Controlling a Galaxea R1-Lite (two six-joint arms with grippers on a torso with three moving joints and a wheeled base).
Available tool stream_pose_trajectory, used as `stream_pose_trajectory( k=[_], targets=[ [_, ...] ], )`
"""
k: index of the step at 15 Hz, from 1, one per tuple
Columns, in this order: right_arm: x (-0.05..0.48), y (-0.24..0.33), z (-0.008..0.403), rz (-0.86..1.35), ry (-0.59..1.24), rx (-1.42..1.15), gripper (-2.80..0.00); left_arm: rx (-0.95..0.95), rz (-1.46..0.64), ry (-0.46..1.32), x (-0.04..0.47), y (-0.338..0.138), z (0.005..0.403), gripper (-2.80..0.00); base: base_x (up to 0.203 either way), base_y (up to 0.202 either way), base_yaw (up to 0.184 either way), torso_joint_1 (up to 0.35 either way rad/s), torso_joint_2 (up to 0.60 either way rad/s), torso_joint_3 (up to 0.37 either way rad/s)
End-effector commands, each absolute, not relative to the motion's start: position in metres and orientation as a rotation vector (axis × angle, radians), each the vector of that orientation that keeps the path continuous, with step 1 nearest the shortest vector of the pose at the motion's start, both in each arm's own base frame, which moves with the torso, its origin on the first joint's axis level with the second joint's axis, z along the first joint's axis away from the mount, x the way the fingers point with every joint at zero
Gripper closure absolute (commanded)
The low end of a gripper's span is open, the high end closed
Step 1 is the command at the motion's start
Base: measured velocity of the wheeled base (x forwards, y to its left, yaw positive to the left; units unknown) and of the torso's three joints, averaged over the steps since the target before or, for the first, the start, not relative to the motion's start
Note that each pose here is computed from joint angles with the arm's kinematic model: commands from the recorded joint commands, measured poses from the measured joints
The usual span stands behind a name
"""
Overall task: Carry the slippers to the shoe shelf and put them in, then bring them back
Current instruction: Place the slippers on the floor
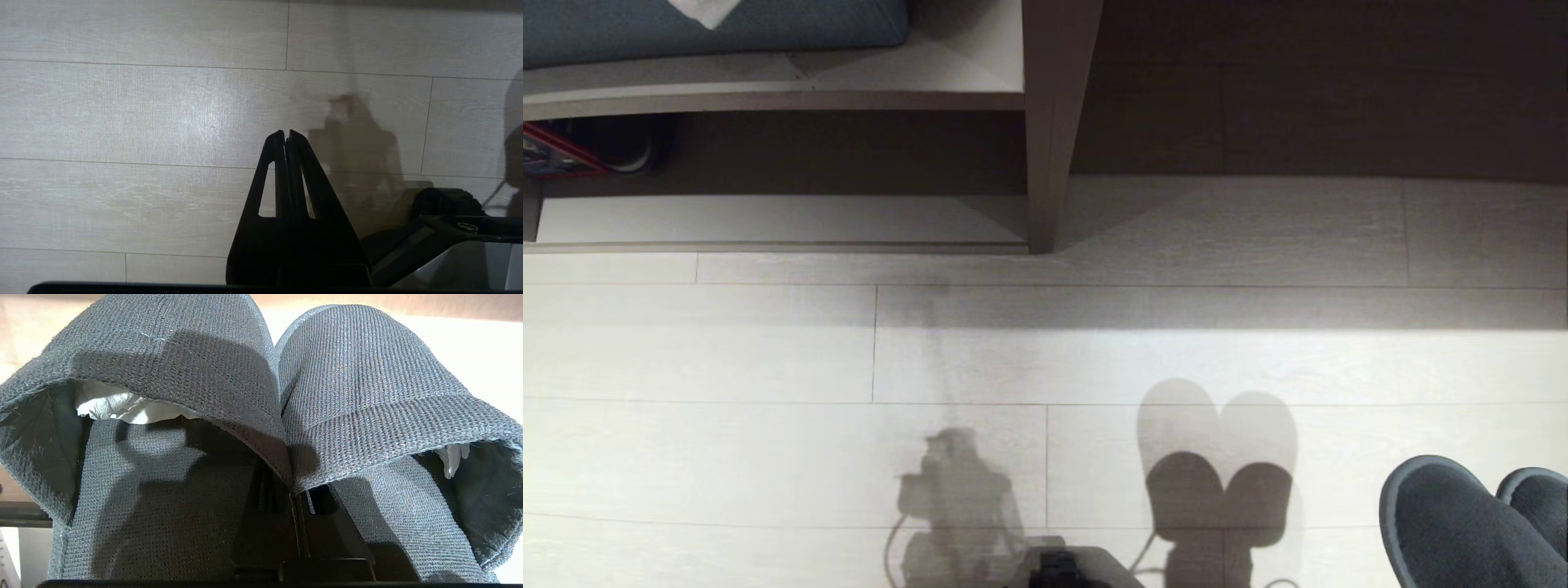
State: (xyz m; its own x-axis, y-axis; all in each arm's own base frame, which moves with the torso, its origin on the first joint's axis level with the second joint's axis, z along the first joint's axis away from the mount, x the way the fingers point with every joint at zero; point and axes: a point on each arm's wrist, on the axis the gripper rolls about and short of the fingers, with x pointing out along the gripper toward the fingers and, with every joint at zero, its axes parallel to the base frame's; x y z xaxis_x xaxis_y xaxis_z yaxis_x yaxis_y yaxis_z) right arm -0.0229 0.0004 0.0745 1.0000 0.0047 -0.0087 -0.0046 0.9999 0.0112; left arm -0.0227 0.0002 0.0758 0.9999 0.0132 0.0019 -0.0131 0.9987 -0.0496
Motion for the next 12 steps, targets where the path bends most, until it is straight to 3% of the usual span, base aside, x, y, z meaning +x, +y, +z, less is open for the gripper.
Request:
stream_pose_trajectory(
  k=[1,12],
  targets=[
    [-0.0228,0.0004,0.0744,0.005,0.011,0.011,0.00,-0.051,0.014,-0.002,-0.0227,0.0002,0.0758,0.00,0.000,0.000,0.000,0.002,0.01,-0.193],
    [-0.0228,0.0004,0.0744,0.005,0.011,0.011,0.00,-0.051,0.014,-0.002,-0.0227,0.0002,0.0758,0.00,0.000,0.000,0.000,0.003,0.00,-0.197]
  ],
)
